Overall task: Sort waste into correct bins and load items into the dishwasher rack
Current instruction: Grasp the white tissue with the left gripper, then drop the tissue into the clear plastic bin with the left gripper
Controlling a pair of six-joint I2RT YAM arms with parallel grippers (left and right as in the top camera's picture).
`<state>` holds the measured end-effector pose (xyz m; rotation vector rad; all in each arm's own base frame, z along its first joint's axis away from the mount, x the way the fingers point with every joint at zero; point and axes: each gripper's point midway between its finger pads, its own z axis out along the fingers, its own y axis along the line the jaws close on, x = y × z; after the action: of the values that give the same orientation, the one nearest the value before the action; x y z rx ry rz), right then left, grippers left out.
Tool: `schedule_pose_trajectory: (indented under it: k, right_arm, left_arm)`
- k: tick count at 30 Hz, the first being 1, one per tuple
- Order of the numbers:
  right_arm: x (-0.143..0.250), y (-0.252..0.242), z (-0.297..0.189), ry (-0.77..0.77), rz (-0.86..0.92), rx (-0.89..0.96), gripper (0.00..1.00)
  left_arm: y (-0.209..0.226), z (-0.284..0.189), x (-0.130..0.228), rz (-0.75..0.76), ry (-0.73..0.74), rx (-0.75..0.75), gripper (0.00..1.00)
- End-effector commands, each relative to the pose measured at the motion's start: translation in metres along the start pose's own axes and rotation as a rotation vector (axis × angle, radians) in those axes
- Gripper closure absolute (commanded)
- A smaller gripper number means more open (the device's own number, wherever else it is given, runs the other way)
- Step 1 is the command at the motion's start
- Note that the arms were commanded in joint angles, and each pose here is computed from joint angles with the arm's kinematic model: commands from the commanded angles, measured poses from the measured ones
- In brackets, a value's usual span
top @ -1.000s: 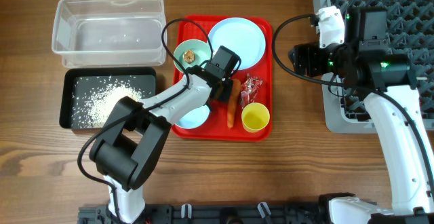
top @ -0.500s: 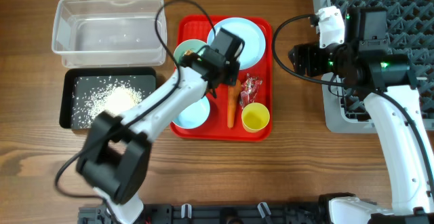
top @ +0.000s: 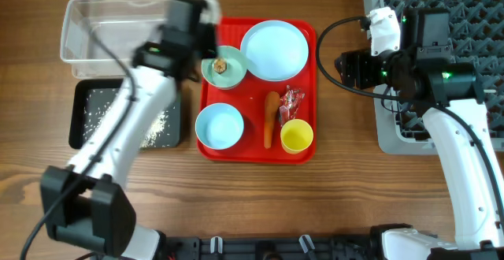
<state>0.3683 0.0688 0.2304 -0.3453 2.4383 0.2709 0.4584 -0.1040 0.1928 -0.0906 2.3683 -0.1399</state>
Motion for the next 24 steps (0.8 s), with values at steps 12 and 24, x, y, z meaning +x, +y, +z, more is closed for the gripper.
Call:
schedule_pose_trajectory:
  k: [12, 24]
  right_arm:
    - [-0.011, -0.002, -0.001, -0.031, -0.014, 0.012, 0.14]
    - [-0.009, -0.002, -0.001, -0.026, -0.013, 0.012, 0.14]
  left_arm:
    - [0.129, 0.043, -0.023, -0.181, -0.043, -0.168, 0.79]
    - [0.137, 0.076, -0.019, -0.181, -0.059, -0.195, 0.00]
